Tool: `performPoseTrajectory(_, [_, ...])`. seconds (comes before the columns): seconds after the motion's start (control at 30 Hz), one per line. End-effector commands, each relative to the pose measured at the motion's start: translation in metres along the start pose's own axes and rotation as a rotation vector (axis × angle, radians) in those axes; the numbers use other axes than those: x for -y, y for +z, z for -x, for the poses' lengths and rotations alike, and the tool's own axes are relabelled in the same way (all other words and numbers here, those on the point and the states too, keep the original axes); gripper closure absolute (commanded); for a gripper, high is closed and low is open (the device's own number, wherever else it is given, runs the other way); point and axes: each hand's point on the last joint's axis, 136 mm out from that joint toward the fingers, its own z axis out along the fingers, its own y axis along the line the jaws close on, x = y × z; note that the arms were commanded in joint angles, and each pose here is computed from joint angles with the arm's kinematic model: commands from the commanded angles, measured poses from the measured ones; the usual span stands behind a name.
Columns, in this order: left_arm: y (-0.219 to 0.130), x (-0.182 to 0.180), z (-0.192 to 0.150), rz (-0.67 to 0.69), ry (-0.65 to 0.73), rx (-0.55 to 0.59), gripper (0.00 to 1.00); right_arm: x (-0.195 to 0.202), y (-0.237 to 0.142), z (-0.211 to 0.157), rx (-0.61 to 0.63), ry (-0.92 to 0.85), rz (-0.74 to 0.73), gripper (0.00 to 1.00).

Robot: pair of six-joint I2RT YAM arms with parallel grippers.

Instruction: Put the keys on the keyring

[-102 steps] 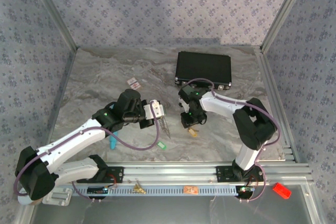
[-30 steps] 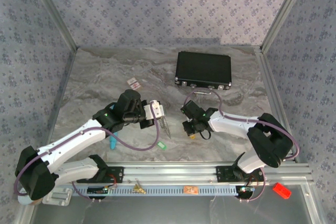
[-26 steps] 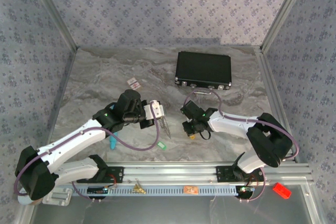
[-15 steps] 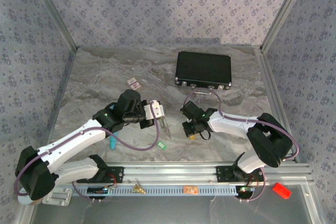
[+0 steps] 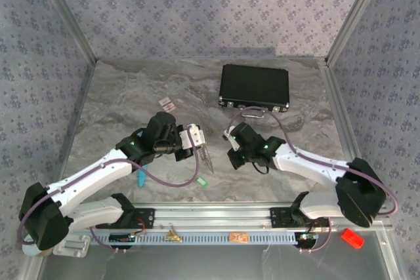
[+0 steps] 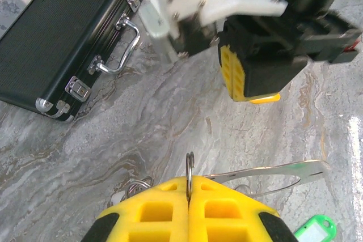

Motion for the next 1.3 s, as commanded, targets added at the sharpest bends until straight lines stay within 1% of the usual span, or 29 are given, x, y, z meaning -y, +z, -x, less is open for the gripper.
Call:
performPoseTrajectory(0.0, [-0.005,-0.006,0.013,0.026,-0.020,0.042,1.00,-0.027,-0.019,0.012,0.081,-0.199,0.158,1.00])
performPoseTrajectory(0.1, [-0.004,-0.005,0.010,0.016,-0.026,0.030,1.00,-0.048,-0.042,0.029,0.180,-0.253,0.282,1.00])
performPoseTrajectory(0.17, [-0.004,-0.002,0.010,0.002,-0.028,0.024,1.00,-0.058,-0.055,0.035,0.223,-0.297,0.328,1.00])
performPoseTrajectory(0.33, [-0.003,0.006,0.009,-0.040,-0.022,0.025,1.00,-0.072,-0.077,0.043,0.243,-0.378,0.398,1.00])
performPoseTrajectory(0.5, [-0.001,0.011,0.012,-0.077,-0.013,0.041,1.00,-0.083,-0.091,0.057,0.263,-0.407,0.456,1.00])
performPoseTrajectory(0.7, [0.000,0.014,0.017,-0.097,-0.010,0.065,1.00,-0.086,-0.092,0.069,0.272,-0.410,0.466,1.00])
performPoseTrajectory(1.07, [0.003,0.017,0.021,-0.115,-0.005,0.080,1.00,-0.085,-0.081,0.084,0.269,-0.407,0.429,1.00])
performPoseTrajectory(1.27, [0.003,0.017,0.022,-0.115,-0.006,0.082,1.00,-0.083,-0.078,0.093,0.290,-0.400,0.402,1.00])
